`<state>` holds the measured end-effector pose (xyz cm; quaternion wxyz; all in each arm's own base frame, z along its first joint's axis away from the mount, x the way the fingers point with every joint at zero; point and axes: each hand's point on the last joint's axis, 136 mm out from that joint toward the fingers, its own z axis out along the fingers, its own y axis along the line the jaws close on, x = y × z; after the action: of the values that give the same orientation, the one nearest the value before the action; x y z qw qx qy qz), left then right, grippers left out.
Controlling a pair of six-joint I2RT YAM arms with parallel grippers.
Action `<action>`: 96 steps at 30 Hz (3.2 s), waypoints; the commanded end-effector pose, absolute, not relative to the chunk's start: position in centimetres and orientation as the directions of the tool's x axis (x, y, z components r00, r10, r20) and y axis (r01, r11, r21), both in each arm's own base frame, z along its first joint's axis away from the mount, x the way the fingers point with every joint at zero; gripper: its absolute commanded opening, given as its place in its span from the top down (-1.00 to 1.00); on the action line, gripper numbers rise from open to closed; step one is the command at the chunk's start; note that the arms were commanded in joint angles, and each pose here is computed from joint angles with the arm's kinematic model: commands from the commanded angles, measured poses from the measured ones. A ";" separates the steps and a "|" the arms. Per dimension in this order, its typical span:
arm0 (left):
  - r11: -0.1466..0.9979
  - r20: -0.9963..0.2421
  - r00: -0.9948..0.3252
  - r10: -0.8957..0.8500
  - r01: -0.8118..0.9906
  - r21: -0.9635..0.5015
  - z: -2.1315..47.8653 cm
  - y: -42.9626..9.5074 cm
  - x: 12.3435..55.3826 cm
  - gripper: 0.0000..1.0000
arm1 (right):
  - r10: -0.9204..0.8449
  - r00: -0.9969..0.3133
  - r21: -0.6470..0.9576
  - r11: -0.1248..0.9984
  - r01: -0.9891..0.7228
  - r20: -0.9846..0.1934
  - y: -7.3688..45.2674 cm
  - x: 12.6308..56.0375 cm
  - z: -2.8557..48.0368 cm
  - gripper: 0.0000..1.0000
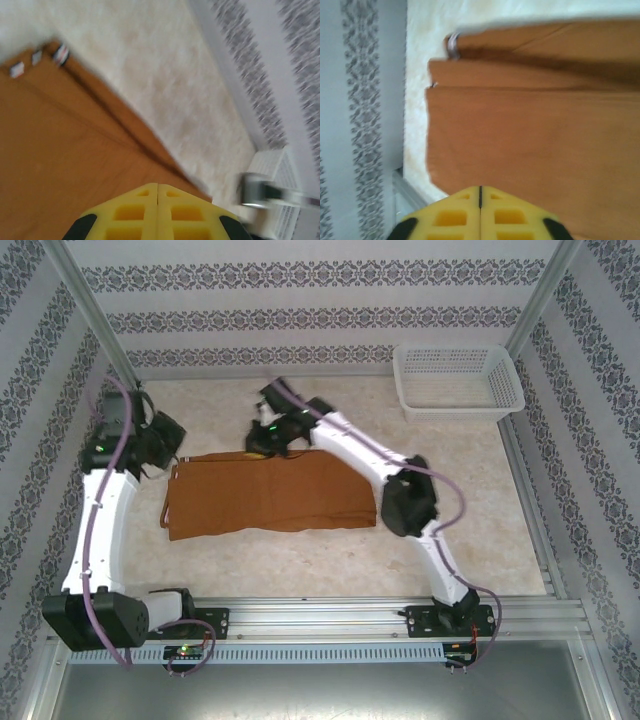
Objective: Roll up the long pants
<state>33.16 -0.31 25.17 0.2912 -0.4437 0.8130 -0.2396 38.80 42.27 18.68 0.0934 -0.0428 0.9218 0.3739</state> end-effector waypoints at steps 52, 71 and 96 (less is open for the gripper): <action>0.471 -0.442 -0.314 -0.840 -0.826 -0.310 17.8 1.6 29.7 1.00 | -0.352 -0.898 0.435 0.788 -0.436 -0.263 36.1 29.4 14.0 1.00; 0.324 -0.130 -0.311 -0.942 -0.940 -0.103 -2.5 0.9 39.5 1.00 | -0.251 -0.953 0.418 0.857 -0.301 -0.171 30.4 25.2 8.3 1.00; 0.729 -0.027 -0.831 -0.556 -0.472 -0.495 2.1 -20.8 56.7 0.93 | -0.481 -0.837 0.313 0.778 -0.545 -0.261 36.2 21.4 8.4 -0.19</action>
<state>58.93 -19.70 3.59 0.1397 -0.3023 0.9121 -0.2390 20.20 36.25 4.28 0.0161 -0.2155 0.9537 0.2090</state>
